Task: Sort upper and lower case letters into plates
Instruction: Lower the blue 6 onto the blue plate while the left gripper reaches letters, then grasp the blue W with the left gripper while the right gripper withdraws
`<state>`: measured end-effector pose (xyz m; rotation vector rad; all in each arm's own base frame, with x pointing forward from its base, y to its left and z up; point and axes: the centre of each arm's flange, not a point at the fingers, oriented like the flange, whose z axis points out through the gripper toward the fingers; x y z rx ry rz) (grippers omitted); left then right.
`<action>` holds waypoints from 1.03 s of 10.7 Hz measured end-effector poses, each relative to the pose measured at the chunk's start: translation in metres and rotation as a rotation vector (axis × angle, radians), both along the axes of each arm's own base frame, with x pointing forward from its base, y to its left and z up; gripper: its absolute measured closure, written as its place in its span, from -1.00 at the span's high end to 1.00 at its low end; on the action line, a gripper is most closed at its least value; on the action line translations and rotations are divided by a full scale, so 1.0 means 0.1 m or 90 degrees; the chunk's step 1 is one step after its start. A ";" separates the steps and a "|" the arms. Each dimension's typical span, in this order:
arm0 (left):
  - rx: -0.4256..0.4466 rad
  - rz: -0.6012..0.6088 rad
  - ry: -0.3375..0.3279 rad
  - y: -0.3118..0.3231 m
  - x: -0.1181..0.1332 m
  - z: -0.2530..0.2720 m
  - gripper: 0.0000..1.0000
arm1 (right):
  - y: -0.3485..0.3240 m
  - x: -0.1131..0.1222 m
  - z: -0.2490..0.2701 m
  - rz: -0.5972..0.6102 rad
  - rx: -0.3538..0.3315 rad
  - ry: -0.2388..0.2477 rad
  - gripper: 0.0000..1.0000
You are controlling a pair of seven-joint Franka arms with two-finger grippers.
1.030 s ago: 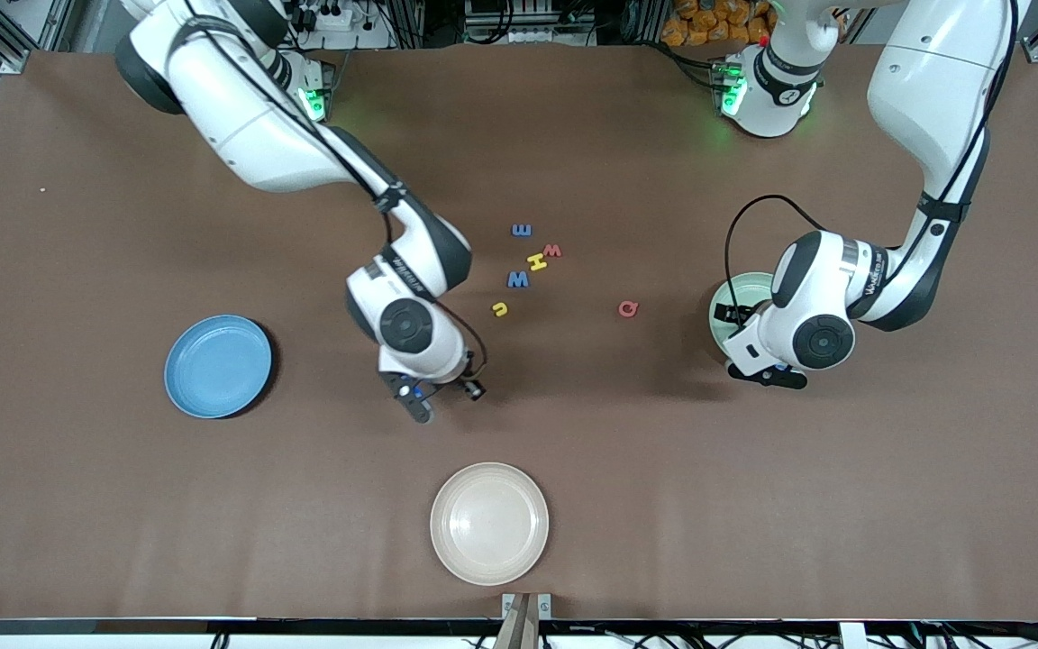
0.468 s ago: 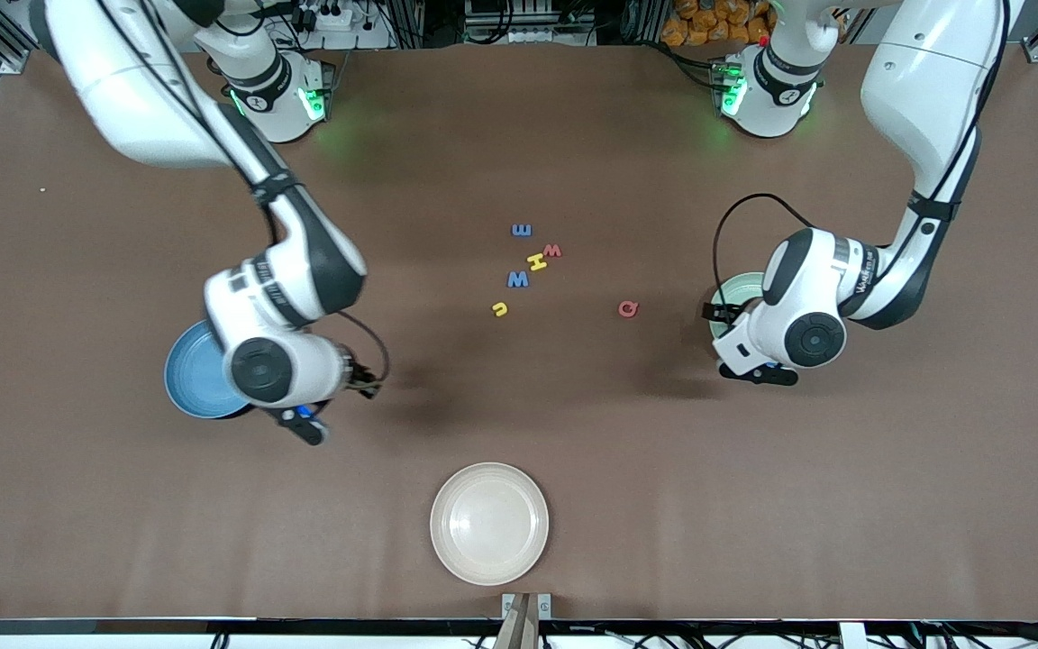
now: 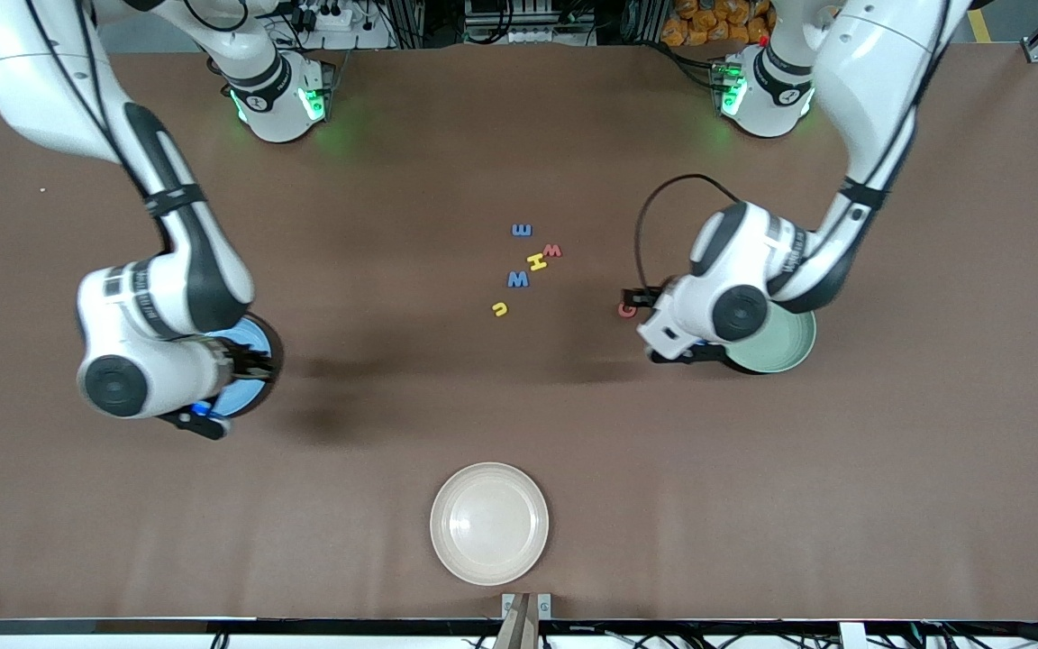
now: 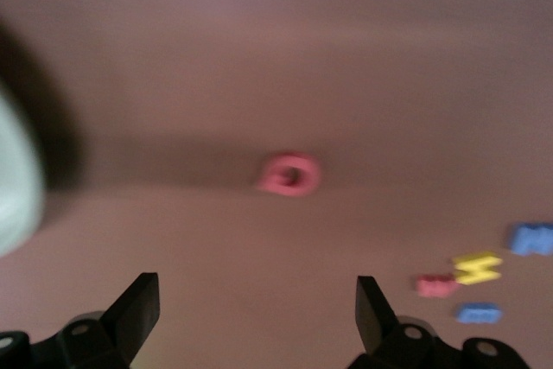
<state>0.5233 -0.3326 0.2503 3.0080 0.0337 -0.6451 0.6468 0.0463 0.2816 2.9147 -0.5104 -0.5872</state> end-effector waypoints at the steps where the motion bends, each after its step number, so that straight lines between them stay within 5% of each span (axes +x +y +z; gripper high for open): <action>1: -0.001 -0.010 -0.016 -0.38 -0.17 0.01 1.00 | -0.24 -0.02 -0.04 0.014 0.016 0.006 -0.46; 5: -0.013 0.005 -0.067 -1.34 -0.76 -0.11 1.00 | -0.84 -0.12 -0.40 0.062 0.058 -0.023 -0.44; 10: -0.018 -0.091 -0.145 -1.81 -0.86 -0.38 1.00 | -0.83 -0.14 -0.40 0.071 0.060 -0.032 0.90; 11: -0.018 -0.112 -0.167 -1.87 -0.86 -0.38 1.00 | -0.81 -0.12 -0.33 0.074 0.059 -0.041 1.00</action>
